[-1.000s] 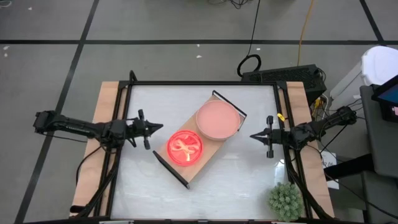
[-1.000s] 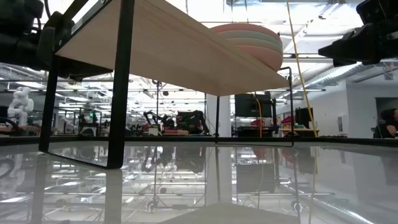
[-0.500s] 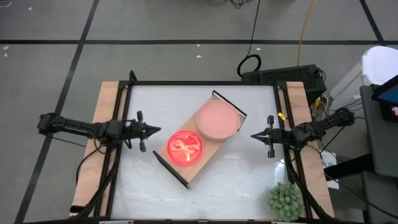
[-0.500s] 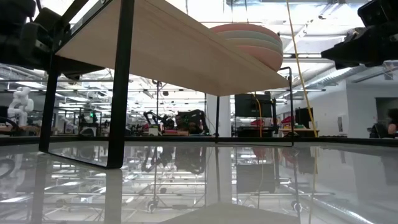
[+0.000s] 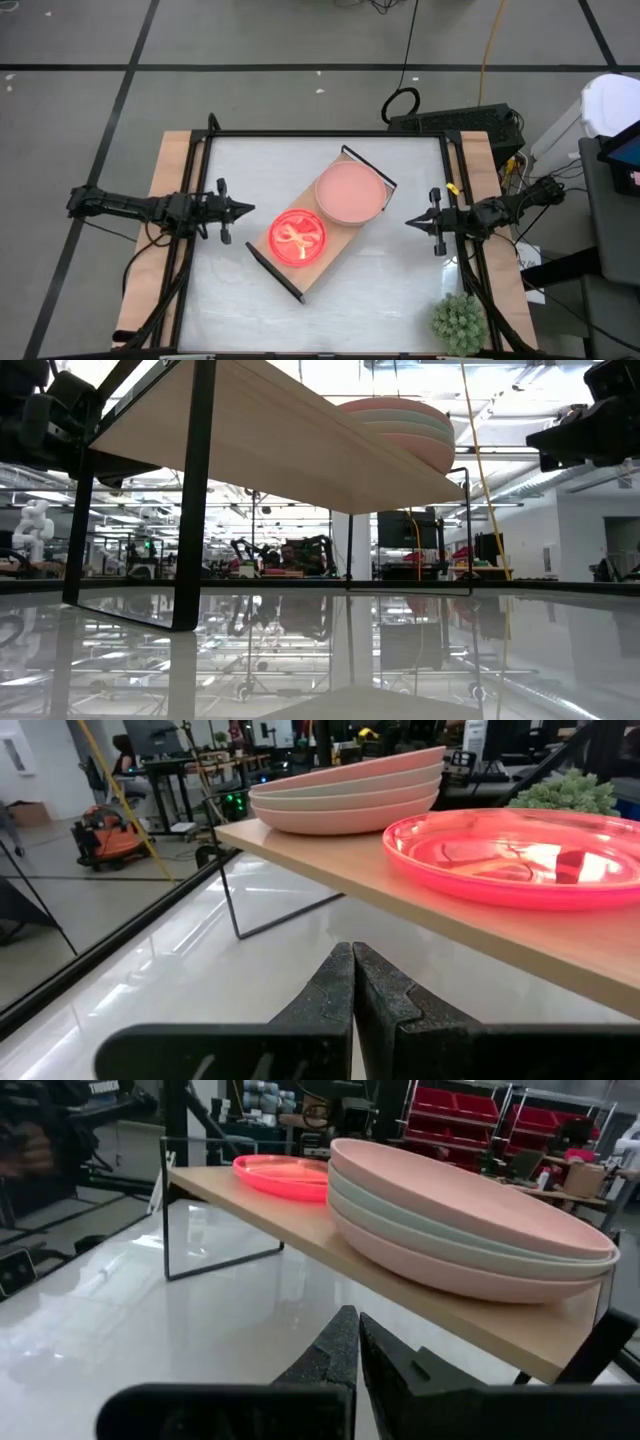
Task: Place and stack plates onto a shelf
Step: Return to Home Position
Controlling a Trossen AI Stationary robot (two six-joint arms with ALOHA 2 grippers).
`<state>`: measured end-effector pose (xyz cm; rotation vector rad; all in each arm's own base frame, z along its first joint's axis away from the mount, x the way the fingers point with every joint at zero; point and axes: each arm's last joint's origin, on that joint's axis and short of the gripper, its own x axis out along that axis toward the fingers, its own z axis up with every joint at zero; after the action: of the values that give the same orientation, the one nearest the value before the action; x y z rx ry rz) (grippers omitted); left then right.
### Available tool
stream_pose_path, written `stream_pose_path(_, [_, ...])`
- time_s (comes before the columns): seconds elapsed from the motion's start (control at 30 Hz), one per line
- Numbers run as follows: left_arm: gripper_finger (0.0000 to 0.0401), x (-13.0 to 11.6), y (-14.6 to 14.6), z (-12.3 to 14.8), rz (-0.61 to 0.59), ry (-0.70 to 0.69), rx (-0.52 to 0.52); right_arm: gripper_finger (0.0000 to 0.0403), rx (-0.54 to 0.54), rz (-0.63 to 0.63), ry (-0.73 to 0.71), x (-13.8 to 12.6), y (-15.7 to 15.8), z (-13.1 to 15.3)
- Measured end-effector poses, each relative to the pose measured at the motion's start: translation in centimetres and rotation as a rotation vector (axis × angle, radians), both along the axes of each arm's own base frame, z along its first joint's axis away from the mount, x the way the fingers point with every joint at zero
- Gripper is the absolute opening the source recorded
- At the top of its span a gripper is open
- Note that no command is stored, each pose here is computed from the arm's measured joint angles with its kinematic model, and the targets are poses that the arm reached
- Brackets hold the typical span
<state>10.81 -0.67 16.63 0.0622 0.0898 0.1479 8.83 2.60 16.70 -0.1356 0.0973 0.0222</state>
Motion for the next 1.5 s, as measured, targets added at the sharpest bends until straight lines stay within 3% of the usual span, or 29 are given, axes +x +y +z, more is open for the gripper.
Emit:
stream_pose_path(0.17, [0.0001, -0.2, 0.0, -0.1, 0.001, 0.012, 0.001, 0.0, -0.01, 0.029, -0.03, 0.1, 0.1, 0.0])
stream_pose_path(0.33, [0.0001, -0.3, 0.0, -0.1, 0.001, 0.003, 0.0, 0.0, -0.01, 0.028, -0.163, 0.3, 0.2, 0.7])
stream_pose_path(0.57, [0.0001, -0.5, 0.1, -0.3, -0.003, 0.023, 0.005, 0.0, 0.016, 0.027, -0.153, 0.3, 0.2, 0.6])
stream_pose_path(0.83, [0.0001, -0.8, 0.1, 0.1, -0.008, -0.018, 0.003, 0.0, -0.04, 0.018, -0.153, 0.4, 0.2, 0.6])
stream_pose_path(1.07, [0.0001, -1.0, 0.1, 0.4, -0.01, -0.049, 0.026, 0.0, -0.066, -0.07, -0.153, 0.5, -0.6, 0.6])
stream_pose_path(1.37, [0.0001, -1.2, 0.2, 0.5, -0.025, -0.063, 0.097, 0.0, -0.075, -0.057, -0.149, 0.7, -1.3, 0.6])
stream_pose_path(1.5, [0.0001, -1.2, 0.2, 0.5, -0.026, -0.065, 0.077, 0.0, -0.076, -0.064, -0.146, 0.8, -1.6, 0.5])
